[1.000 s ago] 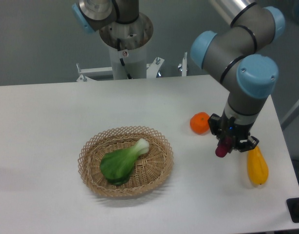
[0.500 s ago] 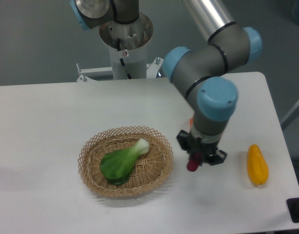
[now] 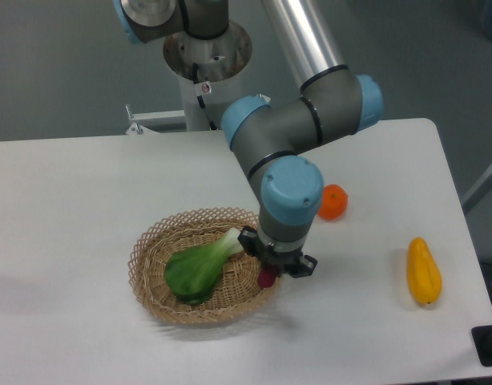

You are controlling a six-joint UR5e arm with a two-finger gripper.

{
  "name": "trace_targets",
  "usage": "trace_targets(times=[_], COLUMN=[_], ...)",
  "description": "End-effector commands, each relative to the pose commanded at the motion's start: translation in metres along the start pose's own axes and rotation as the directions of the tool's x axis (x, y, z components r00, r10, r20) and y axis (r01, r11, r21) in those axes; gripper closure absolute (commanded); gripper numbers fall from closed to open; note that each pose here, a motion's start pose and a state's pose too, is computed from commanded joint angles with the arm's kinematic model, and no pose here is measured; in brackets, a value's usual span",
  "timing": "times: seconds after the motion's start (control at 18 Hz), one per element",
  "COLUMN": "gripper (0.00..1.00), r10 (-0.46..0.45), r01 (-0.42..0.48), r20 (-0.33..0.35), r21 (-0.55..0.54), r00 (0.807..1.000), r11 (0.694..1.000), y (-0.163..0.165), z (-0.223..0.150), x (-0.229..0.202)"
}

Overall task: Place the sweet potato in the basket
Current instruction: 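Lower the sweet potato into the basket beside the bok choy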

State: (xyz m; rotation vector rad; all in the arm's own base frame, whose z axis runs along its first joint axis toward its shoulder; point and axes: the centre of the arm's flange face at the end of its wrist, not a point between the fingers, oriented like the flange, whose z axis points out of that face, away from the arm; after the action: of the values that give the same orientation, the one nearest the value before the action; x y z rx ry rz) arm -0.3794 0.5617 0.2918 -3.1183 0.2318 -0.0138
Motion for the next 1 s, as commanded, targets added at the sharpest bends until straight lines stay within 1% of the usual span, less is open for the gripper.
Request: trace_targets(times=[0.06,0.17,0.28,0.39,0.5,0.72,0.94,1.0], gripper=[0.9,0.9,0.9,0.9,0.9,0.9,0.91,0.92], r10=[0.036,0.076,0.121,0.172,0.236,0.314,0.462,0.498], r01=[-0.036,-0.08,-0.131,-0.183,-0.245,-0.321,-0.471,-0.507], r20=[0.029,0.08,0.126,0.133,0.123,0.104,0.094,0.094], r21=[0.02,0.052,0.075,0.072,0.065,0.069,0.129,0.148], r00=[0.999,0.994,0.985,0.976,0.964,0.944,0.882,0.862], r11=[0.999,0.995,0.989,0.981,0.967,0.944,0.873,0.849], y=[-0.001,-0.004,-0.01,-0.01,-0.014,-0.017,-0.016,-0.015], z=[0.002,0.01,0.014,0.016,0.022,0.03,0.034,0.033], x=[0.0,0.004,0.011,0.015,0.027,0.04,0.05,0.053])
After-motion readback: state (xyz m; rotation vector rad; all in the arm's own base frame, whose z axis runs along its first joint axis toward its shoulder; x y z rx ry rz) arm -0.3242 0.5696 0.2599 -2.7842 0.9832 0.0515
